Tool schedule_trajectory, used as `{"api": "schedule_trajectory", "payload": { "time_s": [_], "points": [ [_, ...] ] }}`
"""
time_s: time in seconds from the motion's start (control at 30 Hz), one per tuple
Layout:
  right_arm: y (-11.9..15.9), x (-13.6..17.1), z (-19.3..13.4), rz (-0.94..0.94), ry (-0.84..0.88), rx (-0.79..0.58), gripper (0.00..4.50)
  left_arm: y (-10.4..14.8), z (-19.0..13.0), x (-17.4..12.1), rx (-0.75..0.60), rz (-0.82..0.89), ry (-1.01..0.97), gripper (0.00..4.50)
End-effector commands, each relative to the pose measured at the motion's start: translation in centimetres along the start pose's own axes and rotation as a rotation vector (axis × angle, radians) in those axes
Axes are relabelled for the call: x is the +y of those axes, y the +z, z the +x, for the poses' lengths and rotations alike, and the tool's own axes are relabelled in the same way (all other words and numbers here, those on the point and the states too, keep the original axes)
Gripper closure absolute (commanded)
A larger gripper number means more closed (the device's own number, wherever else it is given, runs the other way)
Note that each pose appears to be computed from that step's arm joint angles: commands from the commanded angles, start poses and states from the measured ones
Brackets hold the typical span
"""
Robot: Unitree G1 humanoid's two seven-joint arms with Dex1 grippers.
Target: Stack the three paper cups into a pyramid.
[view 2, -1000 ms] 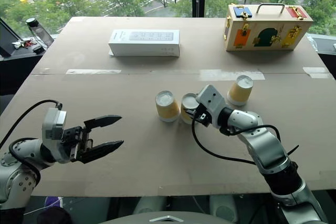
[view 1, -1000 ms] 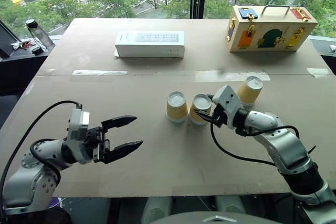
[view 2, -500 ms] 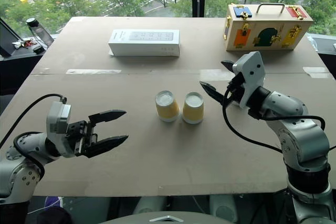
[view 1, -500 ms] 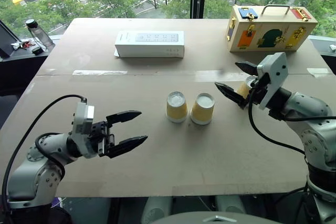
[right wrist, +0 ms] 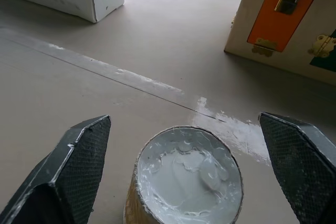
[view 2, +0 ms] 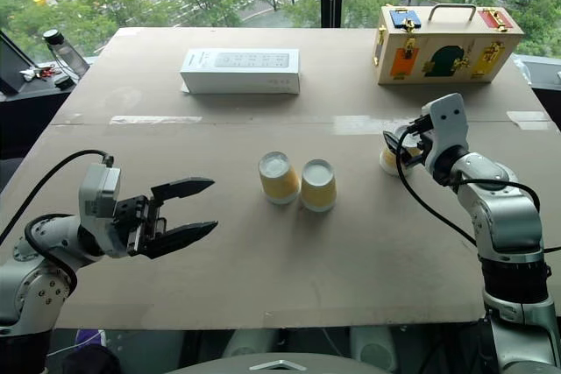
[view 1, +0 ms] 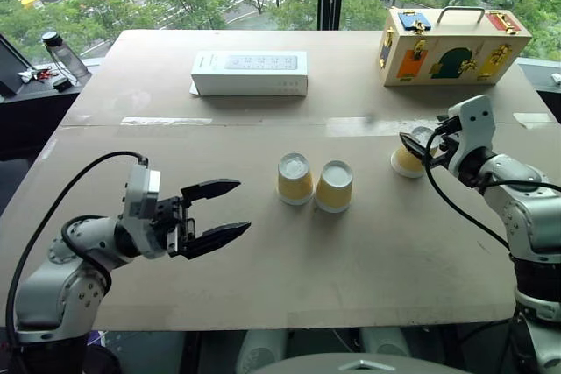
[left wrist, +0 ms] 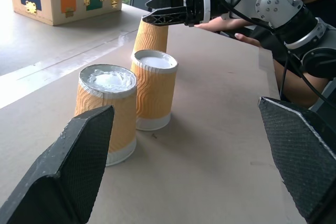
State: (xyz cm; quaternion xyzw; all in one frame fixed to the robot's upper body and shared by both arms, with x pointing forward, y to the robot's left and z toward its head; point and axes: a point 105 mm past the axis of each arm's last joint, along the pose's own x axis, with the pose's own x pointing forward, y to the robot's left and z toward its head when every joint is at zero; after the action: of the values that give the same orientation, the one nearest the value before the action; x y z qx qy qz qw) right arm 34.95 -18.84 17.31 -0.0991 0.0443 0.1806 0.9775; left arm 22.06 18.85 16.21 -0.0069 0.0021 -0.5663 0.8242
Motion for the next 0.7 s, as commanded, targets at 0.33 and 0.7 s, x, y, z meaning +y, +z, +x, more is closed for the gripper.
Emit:
{"api": "schedule_trajectory", "payload": {
  "time_s": [0.33,0.7],
  "points": [
    [-1.3,-0.9,0.1,0.104,-0.039,0.019,0.81,0.4,0.4,-0.6,-0.013,0.024,-0.033,0.0],
    [8.5,4.4,-3.0,0.056,0.34,-0.333,2.25,0.2,0.1,-0.2,-0.011,0.004,-0.007,0.0]
  ]
}}
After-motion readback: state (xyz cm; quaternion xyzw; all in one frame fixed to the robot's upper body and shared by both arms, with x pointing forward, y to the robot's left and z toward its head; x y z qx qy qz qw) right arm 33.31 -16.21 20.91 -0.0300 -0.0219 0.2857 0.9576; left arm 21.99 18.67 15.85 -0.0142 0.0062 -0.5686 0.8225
